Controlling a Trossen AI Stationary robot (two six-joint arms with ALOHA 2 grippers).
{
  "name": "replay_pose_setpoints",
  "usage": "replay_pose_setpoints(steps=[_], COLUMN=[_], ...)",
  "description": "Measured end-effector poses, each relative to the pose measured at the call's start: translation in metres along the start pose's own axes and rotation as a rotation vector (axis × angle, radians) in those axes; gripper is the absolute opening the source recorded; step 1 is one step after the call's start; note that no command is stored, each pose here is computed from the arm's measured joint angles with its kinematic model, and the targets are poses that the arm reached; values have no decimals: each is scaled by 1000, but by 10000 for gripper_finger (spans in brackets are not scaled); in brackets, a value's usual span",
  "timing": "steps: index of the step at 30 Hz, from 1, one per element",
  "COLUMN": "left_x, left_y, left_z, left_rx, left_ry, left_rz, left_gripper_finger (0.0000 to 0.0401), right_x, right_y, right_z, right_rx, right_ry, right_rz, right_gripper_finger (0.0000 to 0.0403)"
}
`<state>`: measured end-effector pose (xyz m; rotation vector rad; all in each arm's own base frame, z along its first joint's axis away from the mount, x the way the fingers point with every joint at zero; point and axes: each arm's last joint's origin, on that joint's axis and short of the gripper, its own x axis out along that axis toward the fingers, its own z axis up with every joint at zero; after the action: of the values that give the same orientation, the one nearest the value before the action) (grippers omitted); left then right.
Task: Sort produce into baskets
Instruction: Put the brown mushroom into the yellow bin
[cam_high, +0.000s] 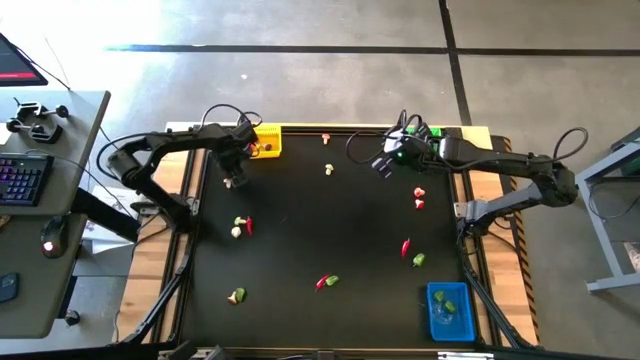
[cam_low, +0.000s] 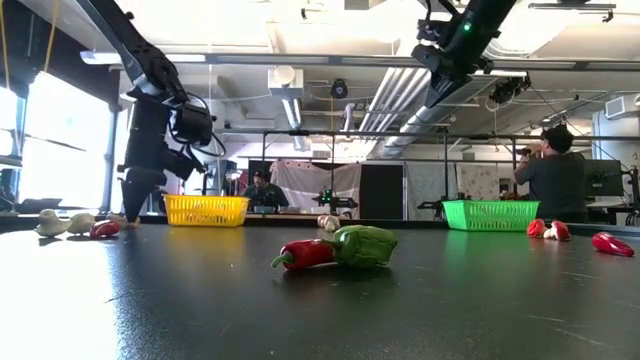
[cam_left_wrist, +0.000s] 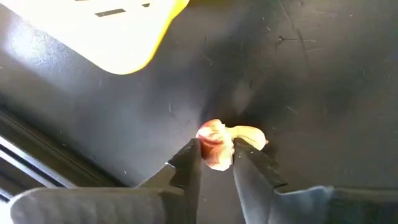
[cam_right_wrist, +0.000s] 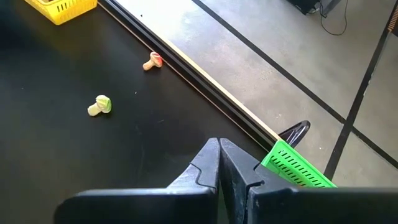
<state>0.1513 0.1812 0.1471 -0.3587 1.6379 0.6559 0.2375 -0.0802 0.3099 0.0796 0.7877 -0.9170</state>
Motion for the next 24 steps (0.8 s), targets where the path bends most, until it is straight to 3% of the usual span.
replay_pose_setpoints(steps=[6,13,24], left_x=[-2,-27,-77], left_y=[0,-5,-7], left_z=[-2,-12,-21], left_rx=[22,29,15], left_ry=[-5,-85,-440], left_rz=[-4,3,-44], left_gripper_finger=[12,6,7], right_x=[0,-1,-7], right_y=[0,2,9], right_z=[0,-2,-3], right_rx=[0,-3,3], right_ry=[0,8,-13], right_rz=[0,4,-3], right_gripper_finger=[0,0,0])
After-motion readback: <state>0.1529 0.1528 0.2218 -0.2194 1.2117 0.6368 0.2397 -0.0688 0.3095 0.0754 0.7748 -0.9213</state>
